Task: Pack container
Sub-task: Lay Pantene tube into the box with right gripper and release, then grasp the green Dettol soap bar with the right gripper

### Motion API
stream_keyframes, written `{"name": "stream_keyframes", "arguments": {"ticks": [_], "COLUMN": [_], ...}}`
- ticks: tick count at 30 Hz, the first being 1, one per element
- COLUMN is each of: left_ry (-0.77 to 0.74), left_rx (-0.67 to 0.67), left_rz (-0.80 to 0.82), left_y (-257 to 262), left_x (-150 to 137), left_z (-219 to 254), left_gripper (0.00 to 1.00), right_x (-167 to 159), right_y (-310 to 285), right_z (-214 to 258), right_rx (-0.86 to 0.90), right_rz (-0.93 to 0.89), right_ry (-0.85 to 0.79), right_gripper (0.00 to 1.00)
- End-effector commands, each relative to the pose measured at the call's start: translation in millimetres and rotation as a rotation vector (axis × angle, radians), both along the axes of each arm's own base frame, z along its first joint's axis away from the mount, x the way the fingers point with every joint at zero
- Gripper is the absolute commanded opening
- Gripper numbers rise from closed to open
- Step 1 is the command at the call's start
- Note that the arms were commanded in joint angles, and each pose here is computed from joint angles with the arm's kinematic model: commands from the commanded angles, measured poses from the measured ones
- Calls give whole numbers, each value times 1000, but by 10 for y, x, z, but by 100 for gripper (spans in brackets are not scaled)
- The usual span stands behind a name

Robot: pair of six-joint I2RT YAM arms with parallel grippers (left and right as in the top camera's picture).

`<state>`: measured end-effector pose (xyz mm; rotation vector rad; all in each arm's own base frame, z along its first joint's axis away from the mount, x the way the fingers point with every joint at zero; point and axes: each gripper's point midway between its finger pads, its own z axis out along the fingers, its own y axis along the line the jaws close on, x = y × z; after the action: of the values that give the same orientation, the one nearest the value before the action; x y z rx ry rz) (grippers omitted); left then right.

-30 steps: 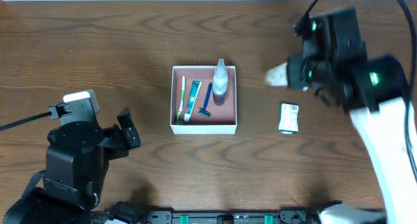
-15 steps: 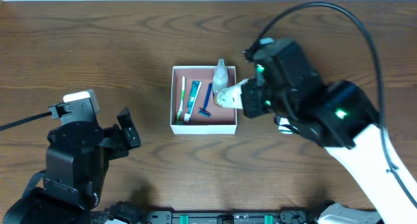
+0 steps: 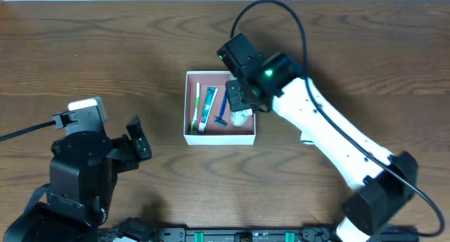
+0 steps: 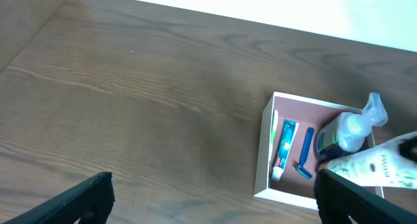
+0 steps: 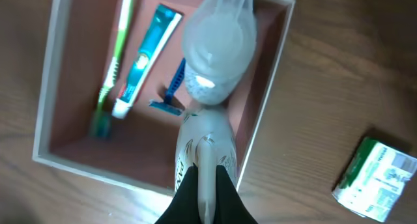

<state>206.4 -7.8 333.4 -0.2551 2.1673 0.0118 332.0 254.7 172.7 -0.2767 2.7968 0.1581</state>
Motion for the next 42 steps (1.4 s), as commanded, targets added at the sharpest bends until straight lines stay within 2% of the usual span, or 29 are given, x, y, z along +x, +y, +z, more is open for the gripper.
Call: {"name": "stream_keyframes", "arguments": {"ticks": [1, 5, 6, 8, 9, 11, 13, 16, 21, 26, 30, 35, 42], "left_ry": [-4, -4, -4, -4, -4, -4, -4, -4, -4, -4, -4, -4, -4], "left_rx": [11, 11, 11, 11, 11, 11, 11, 11, 11, 11, 11, 11, 11], "left_rz": [12, 12, 12, 12, 12, 12, 12, 12, 12, 12, 12, 12, 12], "left_y": [34, 34, 34, 34, 34, 34, 34, 34, 34, 34, 34, 34, 34], "left_x": [-5, -5, -5, -5, -5, -5, -5, -5, -5, -5, -5, -5, -5], "left_z": [18, 18, 18, 18, 18, 18, 18, 18, 18, 18, 18, 18, 18], "left_gripper": [98, 98, 98, 98, 98, 98, 98, 98, 98, 98, 98, 98, 98], "right_x": [137, 222, 234, 234, 224, 166, 87, -21, -126, -135, -105, -133, -323], "right_y": [10, 18, 29, 28, 21, -27, -109, -305, -950, -1591, -1883, -2015, -2017], "right_z": [7, -8, 7, 73, 128, 267, 453, 760, 1229, 1228, 820, -16, -969], "right_rx": [-9, -18, -14, -11, -9, 2, 17, 40, 40, -10, -46, -89, -87], "right_rz": [-37, -46, -40, -17, -3, 0, -4, -26, -148, -297, -382, -413, -393], "right_ry": [-44, -75, -83, -101, -112, -127, -146, -189, -275, -232, -118, 50, 242], "right_gripper": [1, 3, 14, 49, 62, 72, 77, 80, 83, 83, 86, 99, 99]}}
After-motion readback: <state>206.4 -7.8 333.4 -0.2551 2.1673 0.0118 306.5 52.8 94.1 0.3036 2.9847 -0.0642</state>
